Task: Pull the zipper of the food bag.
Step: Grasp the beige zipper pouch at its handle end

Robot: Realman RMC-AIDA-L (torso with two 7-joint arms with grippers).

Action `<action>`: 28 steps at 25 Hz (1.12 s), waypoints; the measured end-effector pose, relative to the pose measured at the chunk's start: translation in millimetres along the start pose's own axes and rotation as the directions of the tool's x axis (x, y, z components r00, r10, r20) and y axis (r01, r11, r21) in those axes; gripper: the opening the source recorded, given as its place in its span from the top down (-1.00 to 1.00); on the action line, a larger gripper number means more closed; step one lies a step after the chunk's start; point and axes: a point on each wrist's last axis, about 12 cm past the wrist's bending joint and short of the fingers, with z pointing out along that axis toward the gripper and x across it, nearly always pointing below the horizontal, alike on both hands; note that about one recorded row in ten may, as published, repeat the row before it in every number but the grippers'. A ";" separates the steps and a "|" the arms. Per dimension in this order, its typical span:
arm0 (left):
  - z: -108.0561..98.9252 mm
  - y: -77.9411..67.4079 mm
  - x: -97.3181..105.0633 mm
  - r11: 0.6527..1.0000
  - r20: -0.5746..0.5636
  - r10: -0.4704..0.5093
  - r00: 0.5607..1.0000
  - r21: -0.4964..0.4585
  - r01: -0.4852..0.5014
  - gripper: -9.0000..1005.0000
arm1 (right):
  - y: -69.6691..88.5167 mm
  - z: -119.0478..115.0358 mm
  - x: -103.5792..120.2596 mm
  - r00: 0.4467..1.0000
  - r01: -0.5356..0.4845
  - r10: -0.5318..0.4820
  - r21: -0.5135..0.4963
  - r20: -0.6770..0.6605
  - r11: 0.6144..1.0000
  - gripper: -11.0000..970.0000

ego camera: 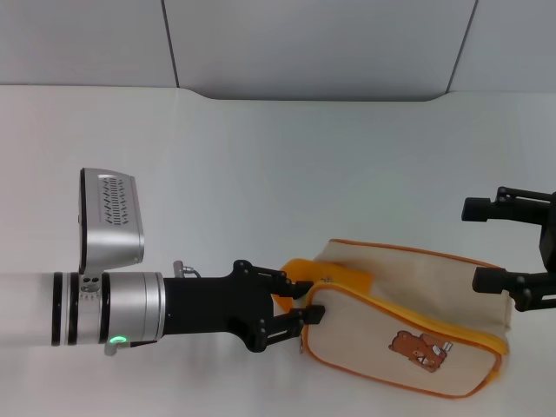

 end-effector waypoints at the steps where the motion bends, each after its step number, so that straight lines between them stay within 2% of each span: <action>1: 0.0 0.0 0.0 1.000 0.000 0.000 1.000 0.000 0.000 0.04 | -0.2 -0.1 0.0 1.000 0.000 0.000 0.003 0.000 1.000 -0.74; 3: 0.7 0.6 -1.3 1.000 0.003 0.000 1.000 0.000 0.000 0.30 | -2.4 0.3 0.6 1.000 0.001 -0.002 0.027 0.003 1.000 -0.74; 7: 0.6 2.3 -4.1 1.000 0.015 0.001 1.000 -0.006 -0.001 0.38 | -4.7 2.9 2.0 0.999 0.019 -0.021 0.068 0.026 0.997 -0.74; 11: 0.4 4.5 -8.6 1.000 0.027 0.014 1.000 -0.010 -0.014 0.46 | -8.0 8.8 3.1 0.990 0.088 -0.103 0.154 0.092 0.984 -0.74; 13: -3.1 8.4 -15.7 0.999 0.041 0.045 0.998 -0.016 -0.045 0.50 | -12.9 21.9 5.9 0.980 0.140 -0.167 0.217 0.112 0.966 -0.74; 15: -6.5 10.5 -19.0 0.998 0.054 0.058 0.997 -0.024 -0.057 0.54 | -16.3 33.2 7.7 0.972 0.183 -0.212 0.236 0.104 0.954 -0.74; 17: -13.6 15.2 -25.4 0.996 0.076 0.082 0.994 -0.047 -0.078 0.57 | -18.1 40.3 8.3 0.966 0.208 -0.237 0.241 0.099 0.948 -0.74; 18: -22.6 21.6 -31.0 0.992 0.091 0.103 0.991 -0.080 -0.096 0.59 | -23.8 55.3 8.0 0.955 0.256 -0.284 0.254 0.084 0.933 -0.74; 19: -22.6 21.6 -31.0 0.992 0.091 0.103 0.991 -0.080 -0.096 0.61 | -23.8 55.3 8.0 0.955 0.256 -0.284 0.254 0.084 0.933 -0.74; 23: -46.2 33.5 -36.1 0.982 0.098 0.131 0.986 -0.149 -0.116 0.67 | -38.0 92.0 5.3 0.929 0.337 -0.364 0.259 0.066 0.905 -0.71; 28: -63.7 30.9 -32.1 0.978 0.100 0.149 0.984 -0.164 -0.132 0.70 | -41.1 102.8 4.6 0.911 0.383 -0.409 0.257 0.055 0.887 -0.58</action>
